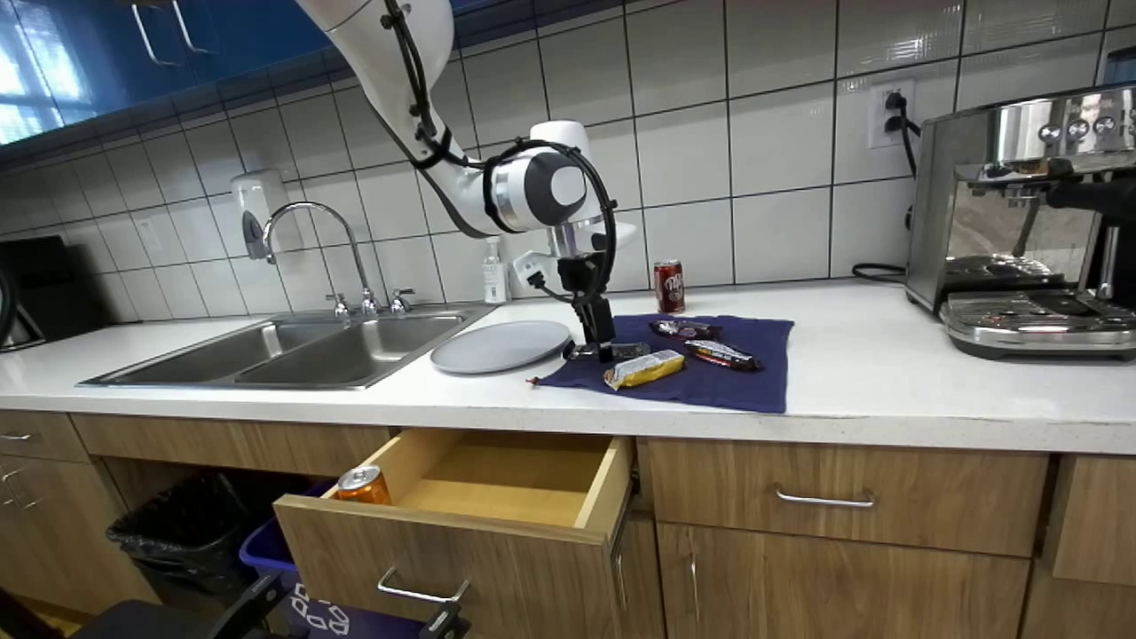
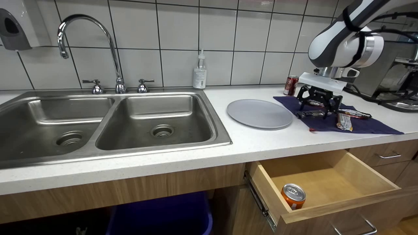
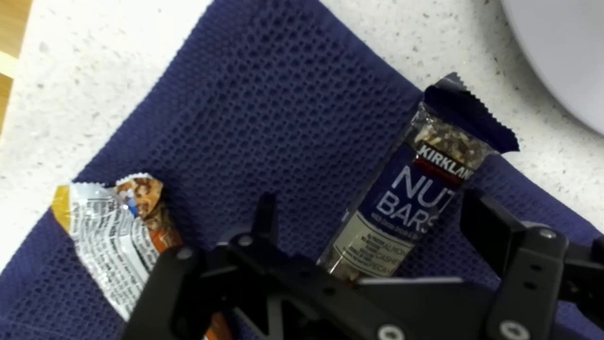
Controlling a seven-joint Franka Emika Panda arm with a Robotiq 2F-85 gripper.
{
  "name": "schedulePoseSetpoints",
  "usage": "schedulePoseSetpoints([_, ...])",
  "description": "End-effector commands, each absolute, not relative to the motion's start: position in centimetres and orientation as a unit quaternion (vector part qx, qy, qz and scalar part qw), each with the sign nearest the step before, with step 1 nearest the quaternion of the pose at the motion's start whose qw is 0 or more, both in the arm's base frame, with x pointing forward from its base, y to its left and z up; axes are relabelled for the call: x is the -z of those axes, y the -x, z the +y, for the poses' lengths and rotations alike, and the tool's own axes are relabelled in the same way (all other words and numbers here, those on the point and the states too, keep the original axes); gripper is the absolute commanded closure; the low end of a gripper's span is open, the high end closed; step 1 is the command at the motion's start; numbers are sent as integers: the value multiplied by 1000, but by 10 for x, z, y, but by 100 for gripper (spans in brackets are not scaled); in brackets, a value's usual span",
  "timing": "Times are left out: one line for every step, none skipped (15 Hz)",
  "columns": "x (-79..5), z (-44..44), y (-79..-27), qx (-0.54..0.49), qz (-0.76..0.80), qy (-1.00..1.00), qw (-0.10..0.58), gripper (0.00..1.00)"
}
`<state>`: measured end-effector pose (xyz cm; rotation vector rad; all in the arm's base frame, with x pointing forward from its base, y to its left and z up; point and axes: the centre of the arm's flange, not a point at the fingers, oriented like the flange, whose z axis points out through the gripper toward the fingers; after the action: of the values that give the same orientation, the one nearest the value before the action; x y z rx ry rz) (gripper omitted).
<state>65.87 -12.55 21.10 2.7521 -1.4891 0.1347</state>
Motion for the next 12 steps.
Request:
schedulePoseSetpoints([-214, -129, -674, -31, -491, -870, 0, 0])
schedulePoseSetpoints([-214, -129, -675, -31, -492, -870, 0, 0])
schedulePoseSetpoints([-213, -129, -676, -30, -491, -870, 1, 0])
schedulePoseSetpoints([-213, -129, -676, -29, -491, -870, 1, 0])
schedulePoseSetpoints([-213, -128, -676, -29, -491, -871, 1, 0])
schedulePoseSetpoints([-212, -128, -677, -28, -491, -871, 1, 0])
schedulePoseSetpoints([-212, -129, -678, -28, -491, -871, 1, 0])
schedulePoseSetpoints([-211, -129, -679, -28, -492, -870, 1, 0])
schedulePoseSetpoints([-211, -129, -680, -28, -492, -870, 0, 0])
schedulePoseSetpoints([-210, -129, -681, -27, -492, -870, 1, 0])
schedulePoseSetpoints([-209, -129, -683, -26, -492, -870, 1, 0])
schedulePoseSetpoints([-209, -129, -684, -24, -492, -870, 2, 0])
